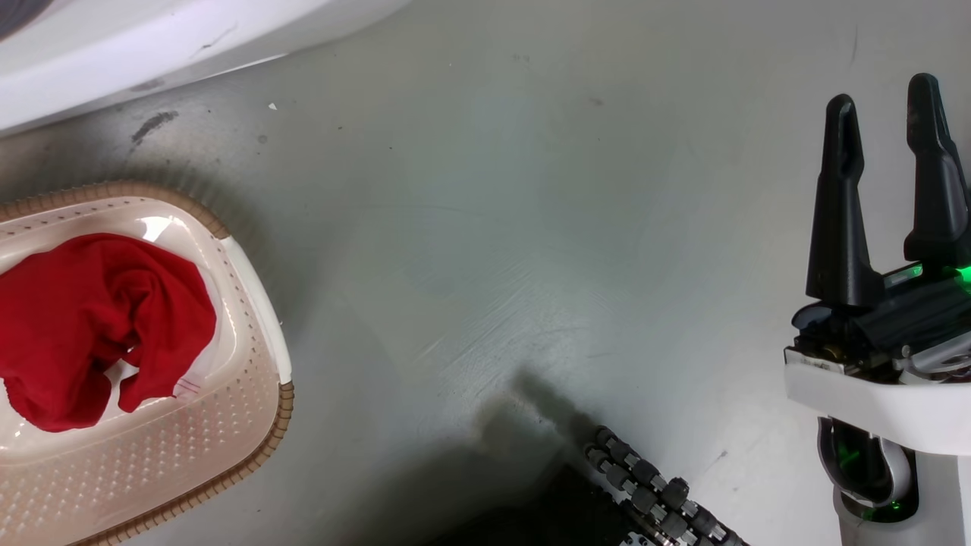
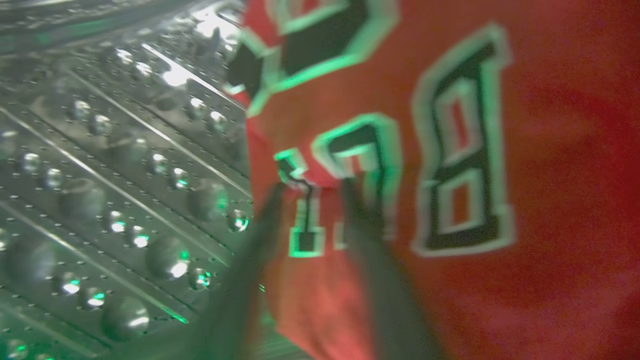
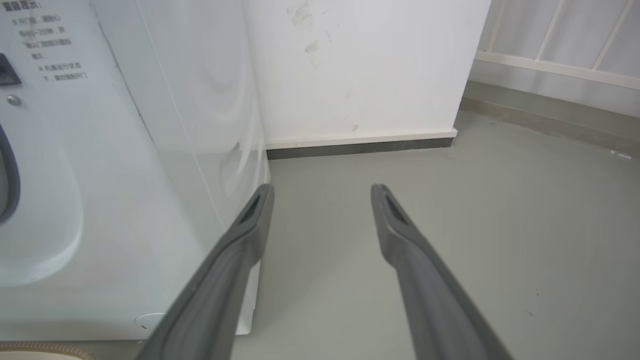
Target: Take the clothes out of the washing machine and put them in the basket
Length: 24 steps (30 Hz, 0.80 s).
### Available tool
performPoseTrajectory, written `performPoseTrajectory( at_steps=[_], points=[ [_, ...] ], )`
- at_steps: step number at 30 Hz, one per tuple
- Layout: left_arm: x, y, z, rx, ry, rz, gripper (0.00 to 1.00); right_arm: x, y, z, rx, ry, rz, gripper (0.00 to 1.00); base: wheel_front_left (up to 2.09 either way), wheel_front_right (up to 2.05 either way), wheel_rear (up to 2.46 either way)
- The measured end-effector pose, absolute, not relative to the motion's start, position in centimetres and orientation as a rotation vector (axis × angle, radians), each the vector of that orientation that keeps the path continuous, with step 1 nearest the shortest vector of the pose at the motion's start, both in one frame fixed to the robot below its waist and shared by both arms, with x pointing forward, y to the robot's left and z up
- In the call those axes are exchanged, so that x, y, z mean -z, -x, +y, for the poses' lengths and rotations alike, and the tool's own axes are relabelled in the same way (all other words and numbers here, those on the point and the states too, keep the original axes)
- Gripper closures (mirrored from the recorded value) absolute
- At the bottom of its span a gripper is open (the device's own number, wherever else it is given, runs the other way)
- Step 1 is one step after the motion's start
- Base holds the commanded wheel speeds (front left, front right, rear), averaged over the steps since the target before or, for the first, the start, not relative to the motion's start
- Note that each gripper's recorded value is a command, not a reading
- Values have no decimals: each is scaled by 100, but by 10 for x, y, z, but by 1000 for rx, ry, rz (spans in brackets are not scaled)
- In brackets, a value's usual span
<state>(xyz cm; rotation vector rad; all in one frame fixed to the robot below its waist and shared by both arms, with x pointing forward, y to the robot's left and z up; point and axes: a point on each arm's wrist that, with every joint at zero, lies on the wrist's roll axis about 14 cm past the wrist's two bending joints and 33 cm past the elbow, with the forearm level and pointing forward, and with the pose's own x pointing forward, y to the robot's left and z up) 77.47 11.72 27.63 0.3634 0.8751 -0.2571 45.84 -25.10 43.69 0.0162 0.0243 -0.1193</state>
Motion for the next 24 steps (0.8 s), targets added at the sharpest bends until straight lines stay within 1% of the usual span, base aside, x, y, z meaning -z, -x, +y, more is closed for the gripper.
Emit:
performPoseTrajectory(
  at_steps=[4, 11, 19, 24],
  points=[
    [-281, -771, 115, 281, -365, 850, 100, -440, -459, -249, 112, -11, 17, 0, 0, 0, 0],
    [-320, -775, 112, 302, -348, 706, 100, -455, -460, -245, 96, 0, -23, 0, 0, 0, 0],
    [-362, -762, 102, 343, -308, 563, 100, -475, -455, -237, 73, 4, -68, 0, 0, 0, 0],
    [-386, -745, 99, 365, -275, 486, 100, -488, -448, -233, 66, 4, -94, 0, 0, 0, 0]
  ],
)
